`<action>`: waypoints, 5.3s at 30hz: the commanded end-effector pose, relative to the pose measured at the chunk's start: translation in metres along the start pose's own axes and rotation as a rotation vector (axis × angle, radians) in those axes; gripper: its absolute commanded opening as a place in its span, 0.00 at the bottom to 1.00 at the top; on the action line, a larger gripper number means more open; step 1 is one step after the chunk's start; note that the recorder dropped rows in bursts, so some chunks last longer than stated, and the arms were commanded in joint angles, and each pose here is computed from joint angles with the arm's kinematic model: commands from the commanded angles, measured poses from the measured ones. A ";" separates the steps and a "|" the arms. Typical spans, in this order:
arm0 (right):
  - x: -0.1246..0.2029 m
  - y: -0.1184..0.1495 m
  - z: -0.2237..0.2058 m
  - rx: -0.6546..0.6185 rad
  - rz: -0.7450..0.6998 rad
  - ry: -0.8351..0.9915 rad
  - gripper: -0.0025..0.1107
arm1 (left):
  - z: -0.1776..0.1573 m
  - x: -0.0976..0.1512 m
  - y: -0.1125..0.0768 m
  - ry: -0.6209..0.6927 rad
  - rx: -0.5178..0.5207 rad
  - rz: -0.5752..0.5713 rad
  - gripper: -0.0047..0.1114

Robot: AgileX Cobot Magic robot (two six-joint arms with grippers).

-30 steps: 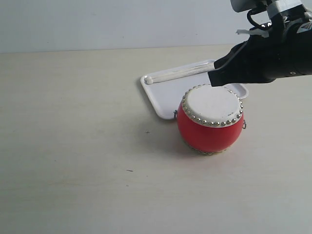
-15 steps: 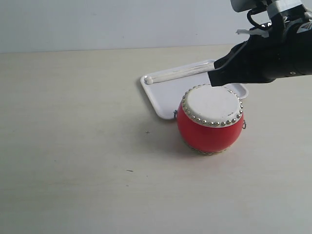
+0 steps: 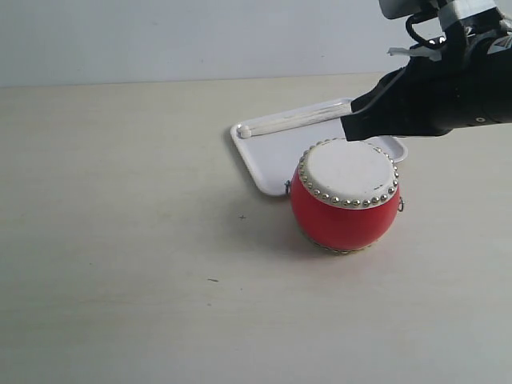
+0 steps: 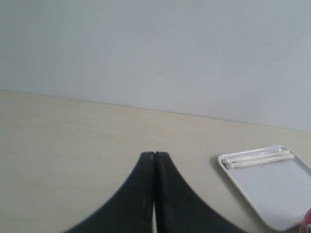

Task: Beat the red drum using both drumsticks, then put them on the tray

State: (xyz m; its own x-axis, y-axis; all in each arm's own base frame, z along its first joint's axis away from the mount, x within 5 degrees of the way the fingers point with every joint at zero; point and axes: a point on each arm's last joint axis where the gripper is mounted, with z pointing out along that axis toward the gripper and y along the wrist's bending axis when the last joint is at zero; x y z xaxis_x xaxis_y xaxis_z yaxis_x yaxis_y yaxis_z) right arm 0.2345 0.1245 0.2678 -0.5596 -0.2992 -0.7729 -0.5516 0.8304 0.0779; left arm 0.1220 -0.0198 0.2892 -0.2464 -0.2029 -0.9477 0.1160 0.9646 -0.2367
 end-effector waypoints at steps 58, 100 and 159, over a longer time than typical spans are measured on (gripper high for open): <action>-0.001 -0.001 -0.002 0.009 -0.002 -0.019 0.02 | -0.047 0.099 0.025 -0.151 -0.008 0.082 0.04; -0.001 -0.001 -0.002 0.010 -0.003 -0.019 0.02 | -0.046 0.118 0.030 0.053 -0.065 0.072 0.04; 0.154 -0.011 -0.148 0.611 0.137 -0.705 0.02 | -0.046 0.118 0.030 0.053 -0.065 0.072 0.04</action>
State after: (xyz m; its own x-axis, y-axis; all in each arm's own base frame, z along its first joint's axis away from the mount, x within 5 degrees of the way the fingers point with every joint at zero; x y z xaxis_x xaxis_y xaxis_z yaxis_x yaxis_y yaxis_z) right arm 0.0666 0.0028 0.2460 -0.0060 0.0296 -0.9995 -0.0237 0.9993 0.0297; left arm 0.0527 -0.0072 0.1809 -0.2935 -0.1265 -0.9475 0.0752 0.9851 -0.1549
